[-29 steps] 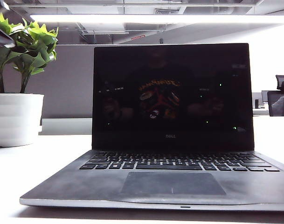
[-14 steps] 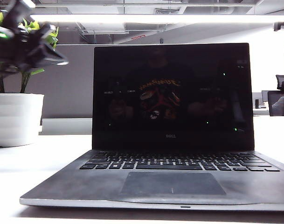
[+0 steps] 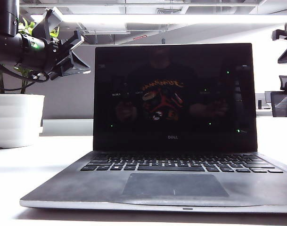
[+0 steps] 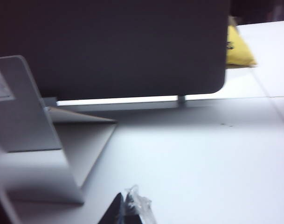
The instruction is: Close the laptop lid.
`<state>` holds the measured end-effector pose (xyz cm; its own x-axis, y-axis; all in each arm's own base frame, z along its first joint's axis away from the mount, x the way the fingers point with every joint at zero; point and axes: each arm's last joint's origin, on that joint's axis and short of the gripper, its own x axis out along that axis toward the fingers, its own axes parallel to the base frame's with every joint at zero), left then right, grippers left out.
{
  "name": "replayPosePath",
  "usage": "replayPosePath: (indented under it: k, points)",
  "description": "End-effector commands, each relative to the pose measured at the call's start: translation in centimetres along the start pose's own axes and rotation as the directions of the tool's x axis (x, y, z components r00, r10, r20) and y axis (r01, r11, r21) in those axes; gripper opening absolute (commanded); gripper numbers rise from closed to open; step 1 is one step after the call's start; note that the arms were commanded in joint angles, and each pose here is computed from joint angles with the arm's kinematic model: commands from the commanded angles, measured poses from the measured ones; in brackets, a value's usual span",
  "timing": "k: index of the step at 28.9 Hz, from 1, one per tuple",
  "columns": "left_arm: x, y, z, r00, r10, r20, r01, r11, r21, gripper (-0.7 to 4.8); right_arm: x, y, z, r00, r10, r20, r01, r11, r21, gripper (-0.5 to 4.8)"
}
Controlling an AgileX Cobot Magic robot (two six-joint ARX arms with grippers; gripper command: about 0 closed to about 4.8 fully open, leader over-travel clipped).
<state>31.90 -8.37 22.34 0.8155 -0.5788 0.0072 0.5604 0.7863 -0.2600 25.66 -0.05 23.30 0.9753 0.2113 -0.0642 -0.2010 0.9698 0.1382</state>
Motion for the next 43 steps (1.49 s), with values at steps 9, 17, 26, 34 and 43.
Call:
replayPosePath:
  k: [9, 17, 26, 34, 43]
  points:
    - [0.0, 0.0, -0.1, 0.994, -0.104, -0.044, 0.105, 0.994, 0.022, -0.06, 4.0, 0.1, 1.7, 0.955, 0.293, -0.052, -0.295, 0.955, -0.035, -0.04]
    - [-1.0, 2.0, 0.9, 0.96, -0.268, -0.08, 0.27, 0.963, 0.01, -0.06, 3.6, -1.1, 2.1, 0.904, 0.421, -0.076, -0.423, 0.906, -0.015, -0.04]
    - [2.8, 4.0, 1.9, 0.849, -0.501, -0.168, 0.485, 0.865, -0.132, -0.06, 3.4, -1.5, 2.0, 0.889, 0.449, -0.087, -0.451, 0.892, -0.005, -0.04]
    - [3.3, 4.2, 1.7, 0.78, -0.596, -0.19, 0.564, 0.802, -0.197, -0.05, 3.6, -1.5, 1.6, 0.851, 0.514, -0.104, -0.515, 0.857, 0.016, -0.04]
    - [3.1, 4.2, 1.2, 0.75, -0.625, -0.217, 0.568, 0.776, -0.273, -0.05, 4.1, -1.4, 3.0, 0.796, 0.594, -0.119, -0.594, 0.804, 0.043, -0.04]
